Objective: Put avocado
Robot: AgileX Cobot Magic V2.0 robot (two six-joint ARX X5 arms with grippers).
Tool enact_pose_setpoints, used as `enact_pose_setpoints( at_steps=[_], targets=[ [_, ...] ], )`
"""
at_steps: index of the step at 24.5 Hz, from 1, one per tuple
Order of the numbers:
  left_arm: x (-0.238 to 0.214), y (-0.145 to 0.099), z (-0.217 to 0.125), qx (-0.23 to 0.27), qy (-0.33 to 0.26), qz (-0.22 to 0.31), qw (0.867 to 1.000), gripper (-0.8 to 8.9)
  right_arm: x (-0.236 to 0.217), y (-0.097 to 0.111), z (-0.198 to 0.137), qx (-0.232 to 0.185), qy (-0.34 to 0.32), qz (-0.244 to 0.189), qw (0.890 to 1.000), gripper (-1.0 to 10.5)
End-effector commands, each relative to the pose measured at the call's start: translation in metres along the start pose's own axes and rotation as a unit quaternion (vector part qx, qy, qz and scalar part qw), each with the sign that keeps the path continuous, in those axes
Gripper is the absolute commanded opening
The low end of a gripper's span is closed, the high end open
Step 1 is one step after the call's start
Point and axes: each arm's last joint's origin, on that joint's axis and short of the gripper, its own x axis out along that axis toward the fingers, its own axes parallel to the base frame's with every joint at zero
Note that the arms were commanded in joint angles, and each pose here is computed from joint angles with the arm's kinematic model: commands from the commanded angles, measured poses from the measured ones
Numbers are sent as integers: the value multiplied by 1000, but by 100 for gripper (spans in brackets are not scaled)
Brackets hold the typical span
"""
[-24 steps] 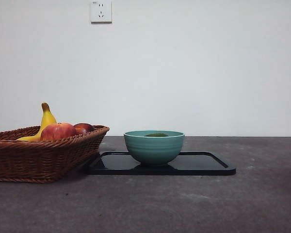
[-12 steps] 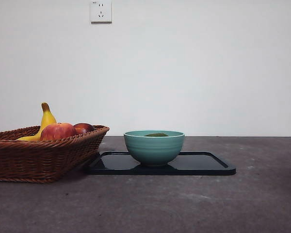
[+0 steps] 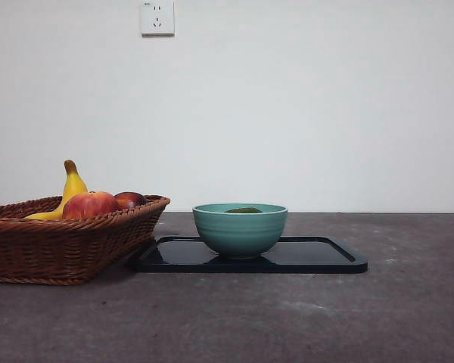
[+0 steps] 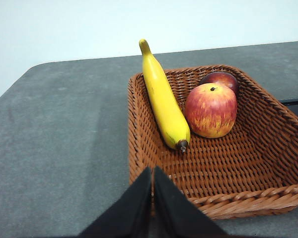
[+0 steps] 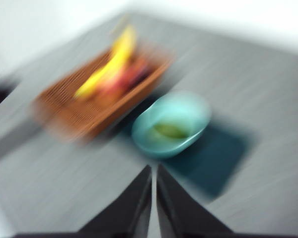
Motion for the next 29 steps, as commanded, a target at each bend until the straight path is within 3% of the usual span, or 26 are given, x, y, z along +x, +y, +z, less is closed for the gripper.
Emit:
enact_pose_setpoints(
  at_steps=[1, 6, 15, 20, 29],
  targets=[
    [2, 0, -7, -5, 13, 0, 1000, 7, -4, -14, -10, -22, -67, -70, 995, 8],
    [2, 0, -7, -5, 13, 0, 1000, 7, 0, -38, -64, -33, -162, -188, 968, 8],
    [2, 0, -7, -5, 13, 0, 1000, 7, 18, -51, -129, -14, -196, -259, 946, 8],
    [2, 0, -7, -5, 13, 0, 1000, 7, 27, -55, -155, 12, -191, -279, 941, 8],
    [2, 0, -7, -5, 13, 0, 1000, 7, 37, -59, -175, 49, -163, -276, 946, 8]
  ],
)
